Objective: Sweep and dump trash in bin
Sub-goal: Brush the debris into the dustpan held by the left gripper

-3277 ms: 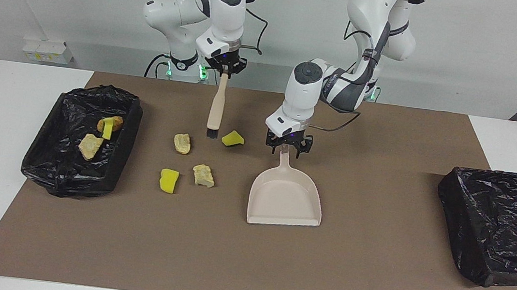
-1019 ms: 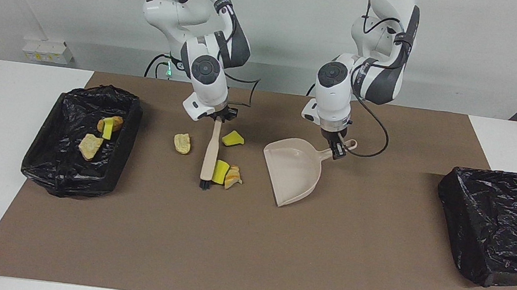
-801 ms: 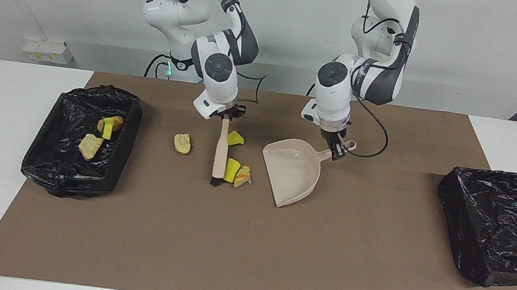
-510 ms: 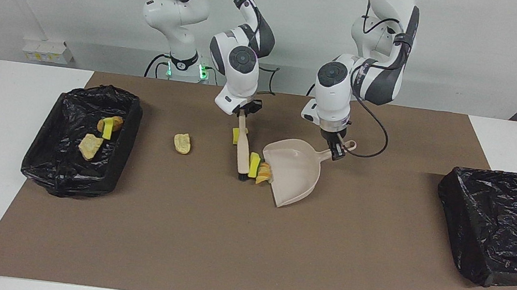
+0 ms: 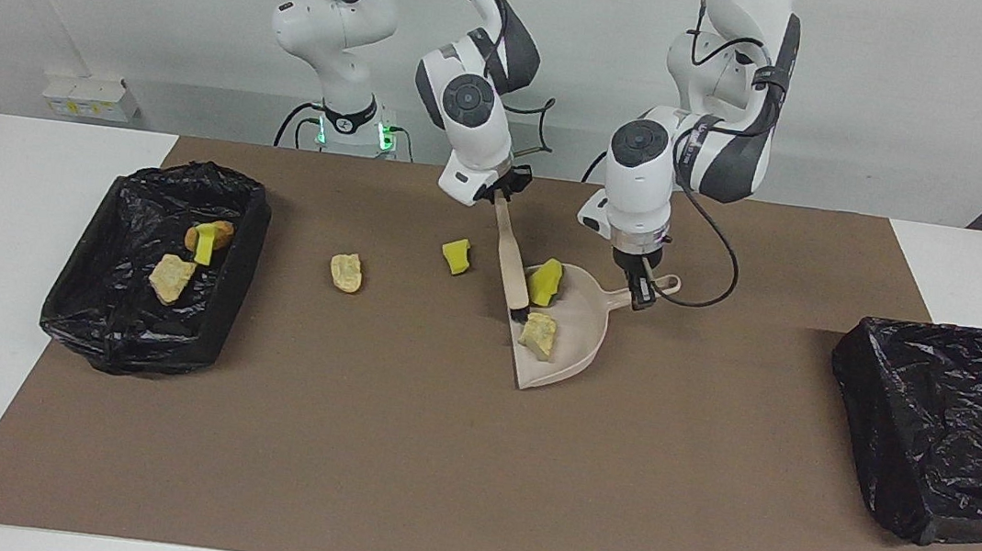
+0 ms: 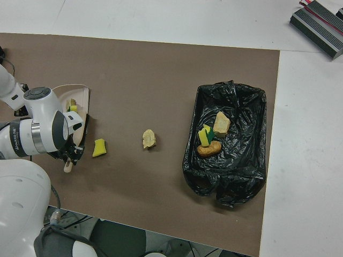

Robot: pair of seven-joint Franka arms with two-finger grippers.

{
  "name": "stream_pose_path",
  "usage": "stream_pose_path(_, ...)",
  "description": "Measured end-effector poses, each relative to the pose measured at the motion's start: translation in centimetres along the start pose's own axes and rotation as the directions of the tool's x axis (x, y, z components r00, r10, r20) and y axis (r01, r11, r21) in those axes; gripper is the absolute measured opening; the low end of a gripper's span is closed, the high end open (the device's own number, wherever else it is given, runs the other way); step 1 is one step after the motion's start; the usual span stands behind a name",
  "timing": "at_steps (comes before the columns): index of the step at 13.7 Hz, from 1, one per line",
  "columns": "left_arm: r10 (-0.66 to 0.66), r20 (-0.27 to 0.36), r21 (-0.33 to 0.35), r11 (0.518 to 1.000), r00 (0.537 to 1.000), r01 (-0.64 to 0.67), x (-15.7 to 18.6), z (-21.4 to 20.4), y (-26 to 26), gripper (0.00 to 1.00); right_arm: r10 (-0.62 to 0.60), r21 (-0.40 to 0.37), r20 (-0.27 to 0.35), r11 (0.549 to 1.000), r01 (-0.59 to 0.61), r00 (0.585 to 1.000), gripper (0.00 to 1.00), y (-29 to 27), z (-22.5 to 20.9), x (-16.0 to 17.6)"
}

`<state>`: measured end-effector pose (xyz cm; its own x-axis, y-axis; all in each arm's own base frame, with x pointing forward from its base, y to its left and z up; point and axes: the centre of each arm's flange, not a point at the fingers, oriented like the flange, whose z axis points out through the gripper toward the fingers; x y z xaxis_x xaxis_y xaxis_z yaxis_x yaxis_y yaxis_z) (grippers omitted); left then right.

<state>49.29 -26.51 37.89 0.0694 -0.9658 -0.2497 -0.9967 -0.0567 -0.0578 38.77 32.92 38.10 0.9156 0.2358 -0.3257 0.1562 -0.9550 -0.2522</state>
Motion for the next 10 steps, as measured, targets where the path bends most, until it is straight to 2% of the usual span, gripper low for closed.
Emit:
stream_pose_path(2, 0.014, 0.000, -0.001, 1.000, 1.000, -0.014, -0.3, 0.1, -0.2, 0.32, 0.013, -0.009, 0.049, 1.000, -0.013, 0.999, 0.26, 1.0, -2.9, -1.4)
stream_pose_path(3, 0.026, -0.001, 0.001, 1.000, 1.000, -0.026, -0.4, -0.1, -0.2, 0.32, 0.036, -0.047, 0.076, 0.998, -0.032, 0.996, 0.26, 2.1, -4.7, -2.2)
stream_pose_path(5, 0.043, -0.003, 0.001, 0.999, 0.999, -0.043, -1.1, -0.7, 0.4, 0.32, 0.111, -0.184, 0.089, 0.979, -0.093, 0.990, 0.26, 4.4, -6.5, -3.7)
stream_pose_path(7, 0.047, 0.002, -0.013, 0.999, 0.999, -0.047, -2.5, -0.7, 2.4, 0.32, 0.167, -0.326, 0.096, 0.937, -0.127, 0.981, 0.26, 7.2, -6.8, -4.5)
stream_pose_path(10, 0.056, 0.015, -0.044, 0.998, 0.998, -0.055, -4.3, 0.4, 5.6, 0.32, 0.221, -0.457, 0.088, 0.876, -0.158, 0.971, 0.26, 12.4, -6.2, -4.9)
